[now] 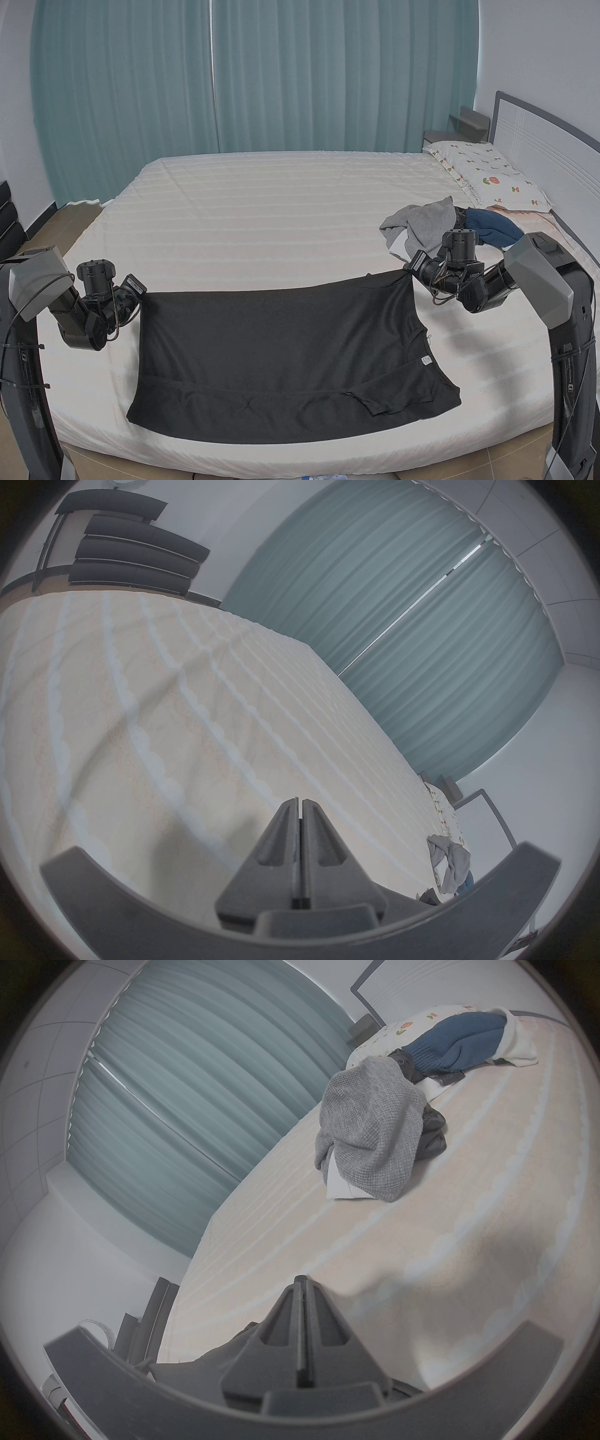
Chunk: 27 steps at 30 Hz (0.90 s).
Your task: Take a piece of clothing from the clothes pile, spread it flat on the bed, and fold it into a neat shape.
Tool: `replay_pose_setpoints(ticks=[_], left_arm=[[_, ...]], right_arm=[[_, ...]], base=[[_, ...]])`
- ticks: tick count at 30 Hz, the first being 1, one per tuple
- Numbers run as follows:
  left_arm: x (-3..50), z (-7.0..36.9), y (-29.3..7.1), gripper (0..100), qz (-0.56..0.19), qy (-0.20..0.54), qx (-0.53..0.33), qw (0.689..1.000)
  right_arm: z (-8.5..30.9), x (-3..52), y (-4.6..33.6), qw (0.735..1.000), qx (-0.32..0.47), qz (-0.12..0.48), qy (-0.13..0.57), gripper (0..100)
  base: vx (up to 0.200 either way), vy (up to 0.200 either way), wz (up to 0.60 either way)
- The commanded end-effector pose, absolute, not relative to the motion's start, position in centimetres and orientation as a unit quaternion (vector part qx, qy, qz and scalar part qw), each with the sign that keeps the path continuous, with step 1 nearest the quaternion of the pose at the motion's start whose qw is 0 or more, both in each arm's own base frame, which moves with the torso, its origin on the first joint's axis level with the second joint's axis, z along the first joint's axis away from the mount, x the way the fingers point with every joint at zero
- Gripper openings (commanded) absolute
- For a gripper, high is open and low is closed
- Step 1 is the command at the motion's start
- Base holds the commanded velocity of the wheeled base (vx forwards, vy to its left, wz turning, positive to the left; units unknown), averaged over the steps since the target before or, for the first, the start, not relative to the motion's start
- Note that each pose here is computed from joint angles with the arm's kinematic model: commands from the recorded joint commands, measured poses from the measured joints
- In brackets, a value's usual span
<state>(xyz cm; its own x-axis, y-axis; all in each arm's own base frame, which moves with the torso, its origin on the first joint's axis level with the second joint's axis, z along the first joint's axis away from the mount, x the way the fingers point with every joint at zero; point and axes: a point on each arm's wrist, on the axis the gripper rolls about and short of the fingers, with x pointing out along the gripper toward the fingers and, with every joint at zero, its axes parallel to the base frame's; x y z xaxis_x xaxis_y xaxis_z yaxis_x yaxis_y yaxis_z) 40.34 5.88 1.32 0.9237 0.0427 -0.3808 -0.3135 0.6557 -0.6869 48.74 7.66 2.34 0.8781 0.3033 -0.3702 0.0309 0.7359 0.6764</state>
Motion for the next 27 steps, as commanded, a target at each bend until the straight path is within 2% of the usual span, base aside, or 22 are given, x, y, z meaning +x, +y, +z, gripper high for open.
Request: replay_pose_setpoints(ticks=[1,12,27], left_arm=[[40.3,1.8,6.0,0,0.098,0.162,-0.402,0.896],[40.0,1.6,5.9,0,0.098,0.169,-0.397,0.897],[38.0,2.7,5.9,0,0.1,0.179,-0.38,0.902]], right_arm=[[1.1,48.7,8.0,0.9,0.353,0.075,0.247,0],[2.8,48.5,7.7,0.902,0.356,0.079,0.231,0],[4.1,45.1,7.0,0.897,0.344,0.086,0.264,0]], base=[[0.0,0.0,0.0],[0.0,0.0,0.0],[0.0,0.0,0.0]])
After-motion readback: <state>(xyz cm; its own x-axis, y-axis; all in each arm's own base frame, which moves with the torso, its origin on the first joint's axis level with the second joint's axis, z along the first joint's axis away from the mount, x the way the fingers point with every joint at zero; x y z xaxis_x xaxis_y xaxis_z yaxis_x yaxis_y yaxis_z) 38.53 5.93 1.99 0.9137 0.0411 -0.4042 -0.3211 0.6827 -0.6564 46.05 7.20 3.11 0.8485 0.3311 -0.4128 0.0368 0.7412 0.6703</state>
